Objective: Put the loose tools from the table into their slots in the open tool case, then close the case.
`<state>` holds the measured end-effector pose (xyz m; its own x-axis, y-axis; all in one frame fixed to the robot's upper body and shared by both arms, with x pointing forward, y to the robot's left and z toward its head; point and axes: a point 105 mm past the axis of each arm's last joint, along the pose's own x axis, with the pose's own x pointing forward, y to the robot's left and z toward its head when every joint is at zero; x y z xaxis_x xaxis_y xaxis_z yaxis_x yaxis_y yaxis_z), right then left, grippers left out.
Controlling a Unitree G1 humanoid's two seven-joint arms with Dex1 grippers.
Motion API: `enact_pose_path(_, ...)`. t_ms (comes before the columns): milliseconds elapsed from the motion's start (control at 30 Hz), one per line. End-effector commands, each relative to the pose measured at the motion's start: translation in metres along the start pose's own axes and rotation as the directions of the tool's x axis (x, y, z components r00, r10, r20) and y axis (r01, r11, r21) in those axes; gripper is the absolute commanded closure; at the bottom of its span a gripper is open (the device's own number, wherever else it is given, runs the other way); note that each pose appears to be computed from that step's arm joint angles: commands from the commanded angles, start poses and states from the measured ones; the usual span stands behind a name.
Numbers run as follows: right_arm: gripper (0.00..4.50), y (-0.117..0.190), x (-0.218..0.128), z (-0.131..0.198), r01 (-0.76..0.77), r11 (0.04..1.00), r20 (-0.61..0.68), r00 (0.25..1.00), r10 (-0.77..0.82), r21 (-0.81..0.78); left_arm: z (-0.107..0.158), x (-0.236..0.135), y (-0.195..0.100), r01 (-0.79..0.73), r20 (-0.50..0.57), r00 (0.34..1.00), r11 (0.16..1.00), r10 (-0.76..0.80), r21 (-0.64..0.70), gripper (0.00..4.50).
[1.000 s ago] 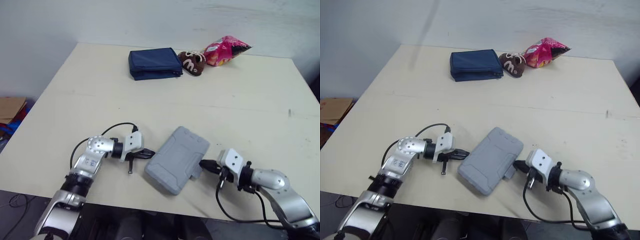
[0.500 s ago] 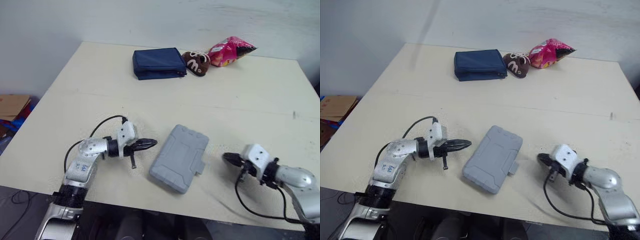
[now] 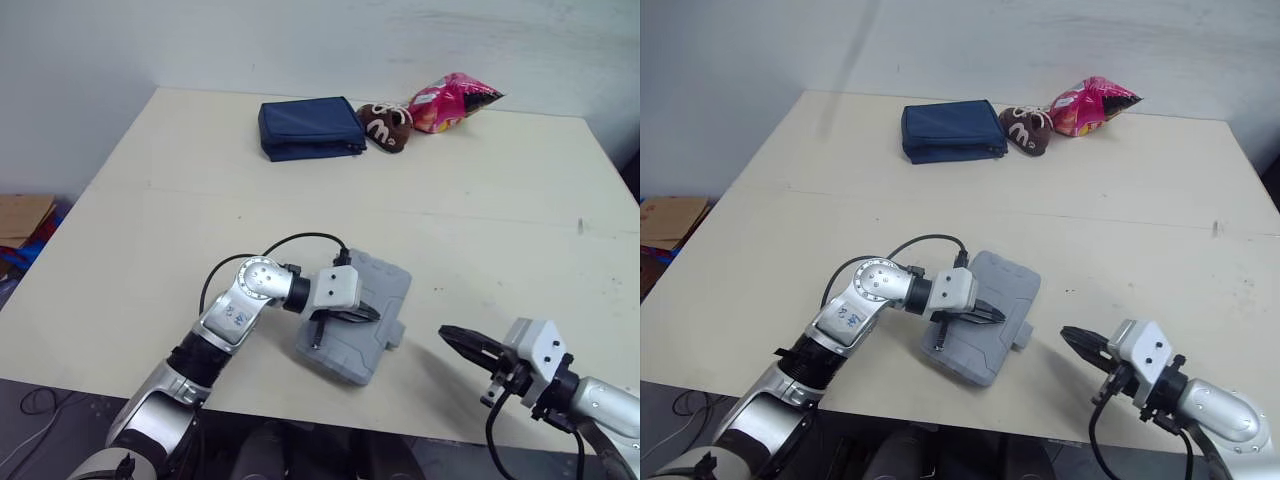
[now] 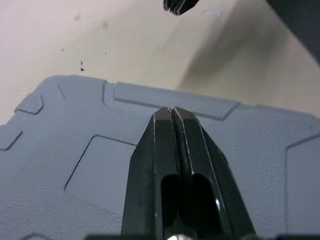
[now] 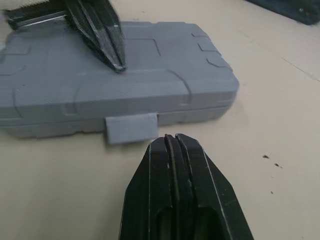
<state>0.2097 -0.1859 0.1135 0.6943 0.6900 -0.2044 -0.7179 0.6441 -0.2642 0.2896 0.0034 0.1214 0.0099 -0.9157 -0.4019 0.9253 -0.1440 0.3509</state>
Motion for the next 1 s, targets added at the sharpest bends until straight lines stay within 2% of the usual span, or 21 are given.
enact_pose_path(33,4.5,0.009,0.007,0.006,-0.028,0.999,0.0,1.0,0.028,-0.023,-0.027,0.001,-0.005,-0.032,-0.098,0.995,0.995,0.022,-0.099,4.48)
enact_pose_path(233,4.5,0.021,0.02,0.002,-0.06,0.998,-0.014,0.998,0.06,-0.003,-0.028,-0.004,-0.013,-0.023,-0.104,0.994,0.991,0.009,-0.128,4.48)
enact_pose_path(500,4.5,0.016,0.04,-0.017,-0.05,0.999,-0.075,0.996,0.051,0.011,-0.028,-0.004,-0.014,-0.015,-0.123,0.992,0.991,-0.001,-0.134,4.48)
enact_pose_path(833,4.5,0.021,0.065,-0.009,-0.108,0.994,-0.027,0.994,0.108,0.014,-0.031,-0.004,-0.014,-0.006,-0.151,0.988,0.99,-0.015,-0.14,4.48)
enact_pose_path(1000,4.5,0.028,0.076,-0.018,-0.161,0.986,-0.072,0.984,0.164,0.049,-0.033,-0.002,-0.016,0.012,-0.16,0.986,0.99,-0.035,-0.141,4.48)
